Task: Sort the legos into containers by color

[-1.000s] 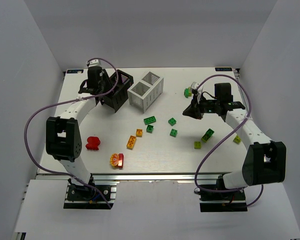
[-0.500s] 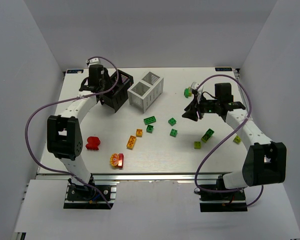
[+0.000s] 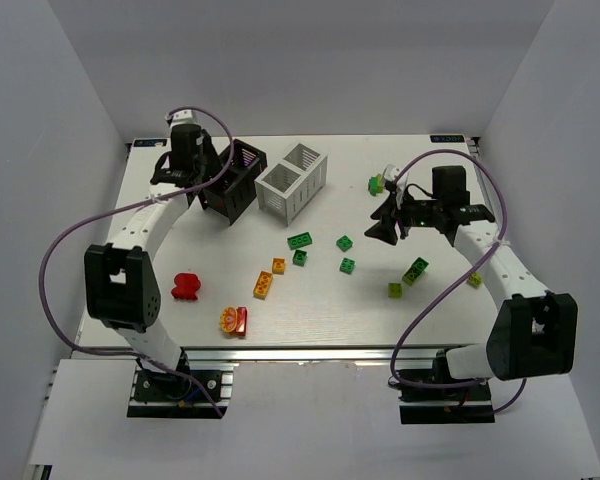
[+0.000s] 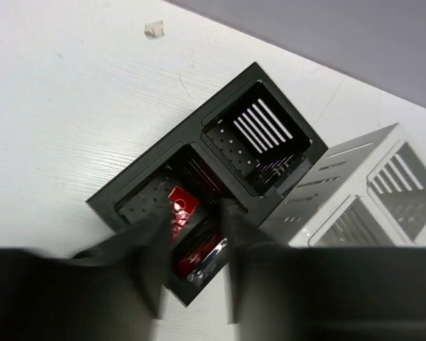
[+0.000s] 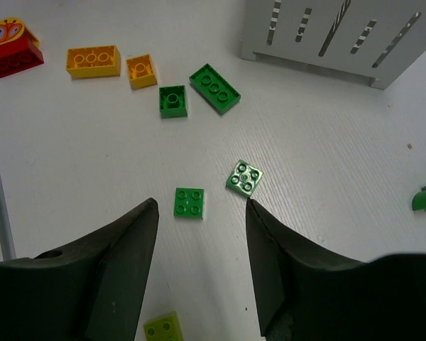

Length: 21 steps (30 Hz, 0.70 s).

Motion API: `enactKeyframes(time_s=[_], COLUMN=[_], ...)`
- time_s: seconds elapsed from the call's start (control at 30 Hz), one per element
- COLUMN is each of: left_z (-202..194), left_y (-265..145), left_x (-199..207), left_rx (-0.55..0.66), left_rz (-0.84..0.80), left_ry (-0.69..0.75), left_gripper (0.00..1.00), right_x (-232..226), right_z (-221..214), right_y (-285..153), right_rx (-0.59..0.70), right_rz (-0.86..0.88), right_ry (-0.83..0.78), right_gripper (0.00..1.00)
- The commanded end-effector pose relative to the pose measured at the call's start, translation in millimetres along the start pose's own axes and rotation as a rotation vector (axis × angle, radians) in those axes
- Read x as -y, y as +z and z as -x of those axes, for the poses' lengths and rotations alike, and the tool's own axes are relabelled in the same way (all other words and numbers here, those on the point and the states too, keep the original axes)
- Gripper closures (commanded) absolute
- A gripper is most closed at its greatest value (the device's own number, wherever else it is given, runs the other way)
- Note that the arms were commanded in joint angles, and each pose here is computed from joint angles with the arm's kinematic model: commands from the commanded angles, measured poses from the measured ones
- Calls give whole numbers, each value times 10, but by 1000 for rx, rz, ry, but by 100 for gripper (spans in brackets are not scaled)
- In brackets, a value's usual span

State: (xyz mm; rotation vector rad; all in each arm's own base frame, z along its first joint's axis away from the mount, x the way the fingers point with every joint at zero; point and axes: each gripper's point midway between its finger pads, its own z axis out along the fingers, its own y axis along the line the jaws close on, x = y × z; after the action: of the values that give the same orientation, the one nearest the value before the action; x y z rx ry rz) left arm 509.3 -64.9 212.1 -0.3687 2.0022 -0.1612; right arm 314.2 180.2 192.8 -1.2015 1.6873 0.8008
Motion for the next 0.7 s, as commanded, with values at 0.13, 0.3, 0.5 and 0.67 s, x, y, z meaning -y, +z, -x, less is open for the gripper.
enactKeyframes(time_s=[0.13, 0.3, 0.5, 0.67], left_z=[29, -506, -1186, -1604], left_y=[-783, -1112, -1403, -1463], left_x=[-263, -606, -895, -991], left_rx=[39, -89, -275, -464], left_rz=[35, 119, 183, 198], left_ry=[-107, -194, -169, -86], left_gripper=[84, 38, 11, 2], right_x=[-206, -279, -283, -310], right_z=[83, 30, -57, -83], right_y=[-61, -49, -7, 29], right_rx=[39, 45, 24, 18], right_rz=[62, 89, 100, 117], right_ry=[-62, -60, -44, -32], right_gripper=[54, 55, 34, 29])
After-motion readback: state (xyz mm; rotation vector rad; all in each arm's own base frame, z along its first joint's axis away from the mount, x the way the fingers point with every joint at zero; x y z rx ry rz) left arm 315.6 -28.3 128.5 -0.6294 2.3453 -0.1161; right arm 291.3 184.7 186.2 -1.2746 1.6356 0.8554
